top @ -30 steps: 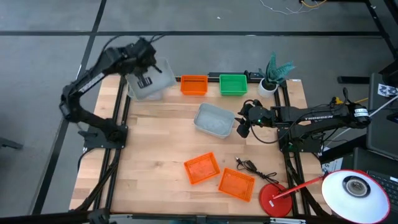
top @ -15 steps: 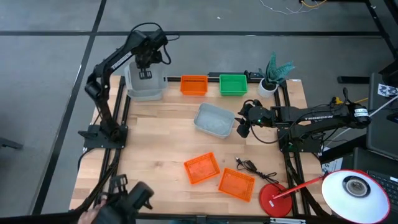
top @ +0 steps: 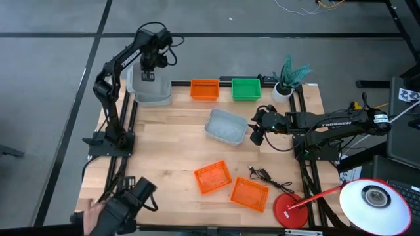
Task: Stack baskets by color
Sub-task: Stack the bottom left gray bin on top of the top gray bin
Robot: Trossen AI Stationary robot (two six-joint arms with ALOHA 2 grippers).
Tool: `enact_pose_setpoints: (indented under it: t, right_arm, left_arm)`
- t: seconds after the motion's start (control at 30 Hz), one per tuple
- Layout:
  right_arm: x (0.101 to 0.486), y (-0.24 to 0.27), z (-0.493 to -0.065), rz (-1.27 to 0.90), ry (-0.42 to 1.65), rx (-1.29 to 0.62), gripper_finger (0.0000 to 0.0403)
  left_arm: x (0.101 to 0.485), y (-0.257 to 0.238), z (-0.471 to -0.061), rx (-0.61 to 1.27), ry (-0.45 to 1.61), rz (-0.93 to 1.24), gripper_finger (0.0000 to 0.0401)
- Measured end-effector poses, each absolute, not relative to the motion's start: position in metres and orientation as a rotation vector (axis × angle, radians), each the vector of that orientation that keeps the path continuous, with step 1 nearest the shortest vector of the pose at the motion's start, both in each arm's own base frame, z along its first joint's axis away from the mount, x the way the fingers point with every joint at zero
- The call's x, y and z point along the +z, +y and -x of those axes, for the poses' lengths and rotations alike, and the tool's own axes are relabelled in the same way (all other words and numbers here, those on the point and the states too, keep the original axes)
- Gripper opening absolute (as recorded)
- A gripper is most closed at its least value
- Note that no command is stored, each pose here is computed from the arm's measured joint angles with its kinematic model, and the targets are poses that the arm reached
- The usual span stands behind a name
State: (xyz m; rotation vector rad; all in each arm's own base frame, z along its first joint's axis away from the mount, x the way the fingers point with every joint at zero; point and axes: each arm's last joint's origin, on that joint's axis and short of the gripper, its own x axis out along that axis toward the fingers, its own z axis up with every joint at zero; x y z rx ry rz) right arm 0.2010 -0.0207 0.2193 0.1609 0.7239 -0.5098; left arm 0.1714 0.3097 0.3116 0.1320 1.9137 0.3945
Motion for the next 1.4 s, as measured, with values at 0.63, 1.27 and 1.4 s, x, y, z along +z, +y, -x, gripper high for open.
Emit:
enact_pose_setpoints:
  t: [0.63, 1.27, 1.4]
  right_arm:
    - [0.219, -0.021, -0.201, -0.162, 0.731, -0.511, 0.0147]
    - [0.219, -0.021, -0.201, -0.161, 0.732, -0.510, 0.0147]
    - [0.219, -0.021, -0.201, -0.160, 0.732, -0.509, 0.0147]
  left_arm:
    - [0.272, 0.333, -0.179, 0.214, 1.873, -0.061, 0.0000]
    - [0.269, 0.335, -0.183, 0.314, 1.825, 0.010, 0.0062]
    - [0.271, 0.332, -0.184, 0.405, 1.870, 0.027, 0.0067]
